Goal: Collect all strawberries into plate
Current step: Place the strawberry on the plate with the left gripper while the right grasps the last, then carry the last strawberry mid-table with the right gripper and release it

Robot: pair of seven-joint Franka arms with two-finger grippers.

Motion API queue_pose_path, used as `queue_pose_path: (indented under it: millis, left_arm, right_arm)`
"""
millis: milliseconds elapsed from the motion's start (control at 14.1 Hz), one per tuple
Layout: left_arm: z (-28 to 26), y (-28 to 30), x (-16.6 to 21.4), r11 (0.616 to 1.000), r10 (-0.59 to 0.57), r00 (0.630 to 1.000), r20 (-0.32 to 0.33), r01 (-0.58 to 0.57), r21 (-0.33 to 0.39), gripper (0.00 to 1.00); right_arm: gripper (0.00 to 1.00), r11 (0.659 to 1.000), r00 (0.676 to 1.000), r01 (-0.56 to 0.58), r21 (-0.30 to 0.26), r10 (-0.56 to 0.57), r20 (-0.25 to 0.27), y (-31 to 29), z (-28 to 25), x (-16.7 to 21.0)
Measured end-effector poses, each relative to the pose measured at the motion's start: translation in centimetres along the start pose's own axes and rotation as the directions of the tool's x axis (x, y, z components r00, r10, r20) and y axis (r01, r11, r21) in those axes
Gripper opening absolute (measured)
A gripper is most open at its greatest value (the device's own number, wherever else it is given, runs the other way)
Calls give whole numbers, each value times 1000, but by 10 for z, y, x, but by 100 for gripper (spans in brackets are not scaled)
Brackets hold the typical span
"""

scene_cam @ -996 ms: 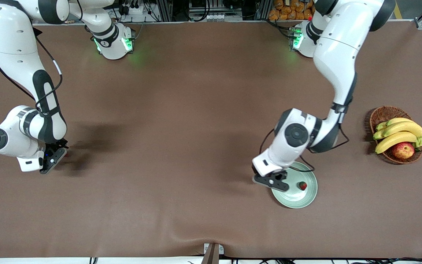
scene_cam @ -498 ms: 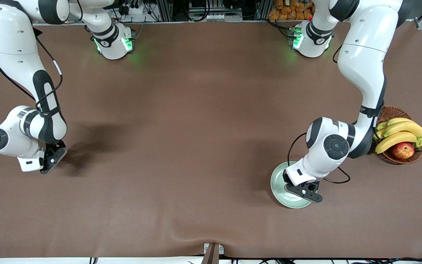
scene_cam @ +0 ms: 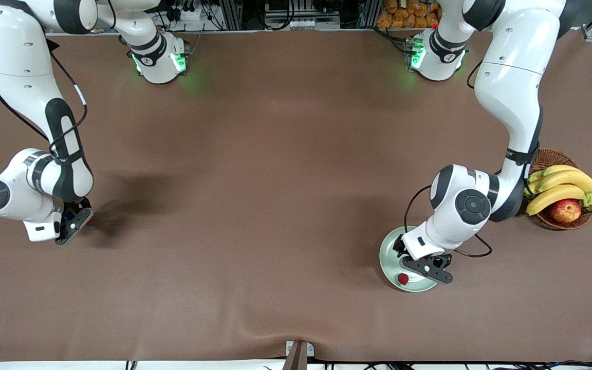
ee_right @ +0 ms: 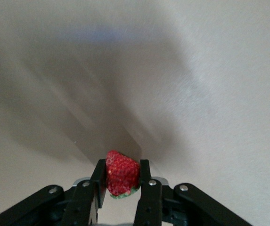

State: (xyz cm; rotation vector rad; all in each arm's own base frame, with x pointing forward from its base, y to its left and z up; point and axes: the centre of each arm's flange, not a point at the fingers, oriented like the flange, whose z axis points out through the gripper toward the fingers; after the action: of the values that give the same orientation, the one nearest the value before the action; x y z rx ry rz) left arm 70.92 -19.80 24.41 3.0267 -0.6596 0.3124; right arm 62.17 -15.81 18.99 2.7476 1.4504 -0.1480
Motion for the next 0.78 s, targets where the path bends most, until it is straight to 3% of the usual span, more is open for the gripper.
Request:
queue_pose_path:
  millis: [284,569,782]
  left_arm:
    - [0,-2,0,1000,-3,1000,0,3,0,100]
    - [-1,-6,0,1000,-8,1000,-2,8,2,100]
    - [-3,-10,1,1000,-12,1000,-7,13,5,100]
  right_arm:
    - [32,999,997,38,-32,-40,-65,21,-60,20]
    - [32,998,982,69,4,-67,-179,26,-131,63]
    - [32,995,966,97,18,-90,-241,1,-149,117]
